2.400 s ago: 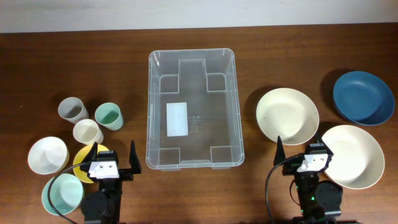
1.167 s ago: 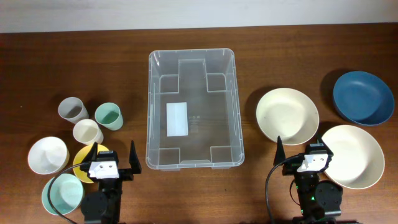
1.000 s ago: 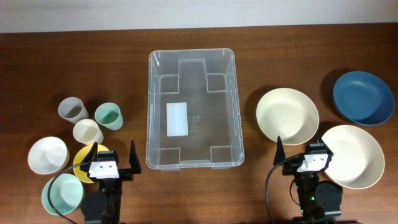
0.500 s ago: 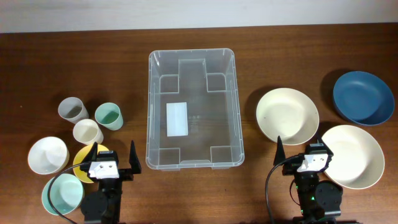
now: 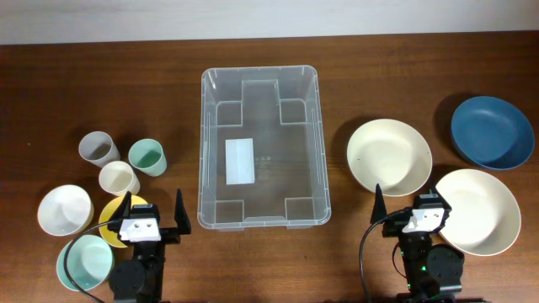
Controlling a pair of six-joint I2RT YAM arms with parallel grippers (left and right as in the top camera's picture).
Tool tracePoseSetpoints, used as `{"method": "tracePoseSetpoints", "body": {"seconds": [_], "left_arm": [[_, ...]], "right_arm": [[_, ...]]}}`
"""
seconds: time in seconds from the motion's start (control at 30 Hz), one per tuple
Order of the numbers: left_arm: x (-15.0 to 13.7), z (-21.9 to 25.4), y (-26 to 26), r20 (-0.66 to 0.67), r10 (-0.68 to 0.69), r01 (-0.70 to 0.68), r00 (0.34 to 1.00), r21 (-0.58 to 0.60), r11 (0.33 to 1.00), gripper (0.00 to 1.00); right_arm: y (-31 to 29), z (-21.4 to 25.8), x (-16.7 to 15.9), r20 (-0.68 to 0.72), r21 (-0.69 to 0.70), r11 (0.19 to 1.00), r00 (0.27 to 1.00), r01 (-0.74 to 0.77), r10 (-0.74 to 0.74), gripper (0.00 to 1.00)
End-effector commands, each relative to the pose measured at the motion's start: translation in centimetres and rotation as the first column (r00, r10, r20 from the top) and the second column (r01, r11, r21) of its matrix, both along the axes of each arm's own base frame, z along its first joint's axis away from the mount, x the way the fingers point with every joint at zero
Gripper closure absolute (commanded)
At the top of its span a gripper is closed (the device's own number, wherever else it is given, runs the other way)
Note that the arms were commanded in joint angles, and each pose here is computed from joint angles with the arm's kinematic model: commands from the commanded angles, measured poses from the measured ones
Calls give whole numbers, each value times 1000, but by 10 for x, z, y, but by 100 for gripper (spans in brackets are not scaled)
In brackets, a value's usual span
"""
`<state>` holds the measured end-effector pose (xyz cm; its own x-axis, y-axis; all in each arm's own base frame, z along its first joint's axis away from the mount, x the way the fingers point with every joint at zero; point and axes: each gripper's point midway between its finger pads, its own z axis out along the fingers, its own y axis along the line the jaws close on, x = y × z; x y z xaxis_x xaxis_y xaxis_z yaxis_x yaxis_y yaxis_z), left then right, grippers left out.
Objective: Pack container
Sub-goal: 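Move the right gripper to the cream bowl and grasp its rim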
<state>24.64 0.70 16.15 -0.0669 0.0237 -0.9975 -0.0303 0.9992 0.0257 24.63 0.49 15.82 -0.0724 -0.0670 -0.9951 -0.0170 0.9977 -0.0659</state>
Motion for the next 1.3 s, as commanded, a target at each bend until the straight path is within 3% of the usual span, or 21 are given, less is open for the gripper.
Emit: {"method": "tracePoseSetpoints", "body": {"seconds": [0.0,0.23,0.43,0.53,0.8,0.9,1.07,1.2,1.27], "left_arm": [[0,0,2,6,14,-14,1000,-10,1000,1],[-1,0,2,-5,14,-14,1000,-16,1000,1],[-4,30,3,19,23,-20,1000,-126,992,1],[-3,55,7,2,49,-49,999,-123,991,1],[31,96,15,-242,88,-116,966,-100,988,1],[44,90,15,-395,87,-131,914,-84,988,1],[64,69,11,-650,57,-127,758,-62,990,1],[71,50,4,-772,11,-99,635,-67,993,1],[74,40,4,-796,11,-102,606,-64,993,1]], "right_arm": [[1,-3,0,-6,24,1000,1000,-5,5,1],[1,-2,-1,-17,24,1000,1000,-1,2,1],[-6,18,-3,-57,40,998,998,40,-38,1],[-7,29,2,-152,31,998,987,50,-45,1],[-45,83,46,-451,67,975,878,210,-158,1],[-62,89,66,-568,111,964,812,240,-137,1],[-92,73,91,-756,226,922,653,316,-38,1],[-107,42,110,-815,217,919,579,329,-15,1],[-111,17,119,-843,214,919,538,331,3,1]]}}
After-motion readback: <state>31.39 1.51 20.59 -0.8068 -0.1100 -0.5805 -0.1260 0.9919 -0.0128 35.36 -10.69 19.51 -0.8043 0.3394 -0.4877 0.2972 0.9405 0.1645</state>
